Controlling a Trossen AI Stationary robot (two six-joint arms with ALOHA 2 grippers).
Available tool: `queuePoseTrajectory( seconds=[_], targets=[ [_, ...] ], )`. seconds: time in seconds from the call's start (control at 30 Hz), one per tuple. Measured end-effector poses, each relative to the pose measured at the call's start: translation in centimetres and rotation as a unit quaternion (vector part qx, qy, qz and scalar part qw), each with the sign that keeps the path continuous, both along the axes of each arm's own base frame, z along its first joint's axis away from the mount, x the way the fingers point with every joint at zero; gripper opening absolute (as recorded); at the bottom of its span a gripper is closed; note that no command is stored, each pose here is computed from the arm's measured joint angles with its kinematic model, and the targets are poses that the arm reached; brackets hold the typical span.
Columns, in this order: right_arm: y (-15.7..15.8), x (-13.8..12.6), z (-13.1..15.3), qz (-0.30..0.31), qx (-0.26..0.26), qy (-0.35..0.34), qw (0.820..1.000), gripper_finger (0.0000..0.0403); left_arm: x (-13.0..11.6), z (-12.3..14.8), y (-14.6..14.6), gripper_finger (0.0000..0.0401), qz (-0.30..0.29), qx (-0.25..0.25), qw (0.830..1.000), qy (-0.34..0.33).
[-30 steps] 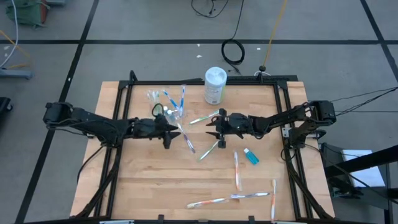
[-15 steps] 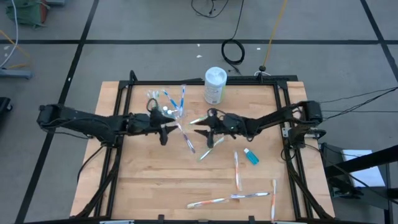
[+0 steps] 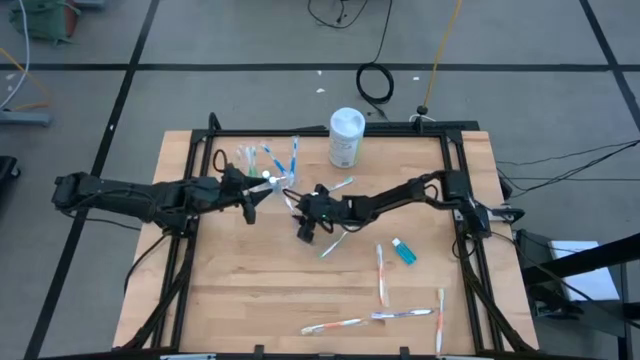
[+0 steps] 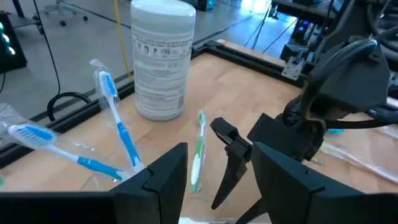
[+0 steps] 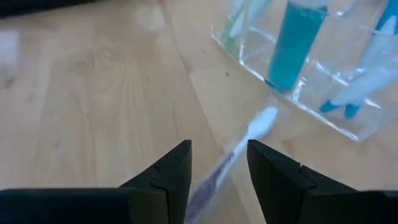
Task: Pick & Place toothbrushing station
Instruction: Put the violet toothbrush into the right of the transparent organizer
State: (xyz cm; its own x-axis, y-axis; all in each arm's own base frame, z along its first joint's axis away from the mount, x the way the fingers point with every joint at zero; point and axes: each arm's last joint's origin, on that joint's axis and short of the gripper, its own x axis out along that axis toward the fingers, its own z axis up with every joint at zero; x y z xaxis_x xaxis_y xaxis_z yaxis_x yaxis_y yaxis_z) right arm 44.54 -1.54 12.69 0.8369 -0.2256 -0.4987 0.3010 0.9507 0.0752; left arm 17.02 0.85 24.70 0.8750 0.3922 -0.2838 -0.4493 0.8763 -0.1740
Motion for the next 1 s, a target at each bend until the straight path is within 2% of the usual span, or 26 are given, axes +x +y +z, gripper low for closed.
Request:
queuePoseTrajectory(
  seconds=[0.33, 0.5, 0.77, 1.0],
  targets=[
    [-0.3, 0.0, -3.2, -0.011, 0.015, 0.037, 0.999, 0.0144, -0.1, -0.1, 0.1, 0.0184, 0.013, 0.001, 1.000, 0.004],
    [-0.2, -0.3, -3.5, 0.000, -0.002, 0.068, 0.998, 0.0112, -0.1, -0.2, 0.1, 0.0184, 0.013, 0.001, 1.000, 0.008],
    [0.0, -0.5, -2.1, 0.024, 0.011, 0.066, 0.997, 0.0018, -0.1, -0.2, 0.1, 0.0184, 0.012, 0.001, 1.000, 0.008],
    [0.9, -1.0, 1.1, 0.050, 0.011, 0.056, 0.997, 0.0032, 0.0, -0.2, -0.1, 0.0184, -0.024, 0.015, 0.999, 0.018]
  ],
)
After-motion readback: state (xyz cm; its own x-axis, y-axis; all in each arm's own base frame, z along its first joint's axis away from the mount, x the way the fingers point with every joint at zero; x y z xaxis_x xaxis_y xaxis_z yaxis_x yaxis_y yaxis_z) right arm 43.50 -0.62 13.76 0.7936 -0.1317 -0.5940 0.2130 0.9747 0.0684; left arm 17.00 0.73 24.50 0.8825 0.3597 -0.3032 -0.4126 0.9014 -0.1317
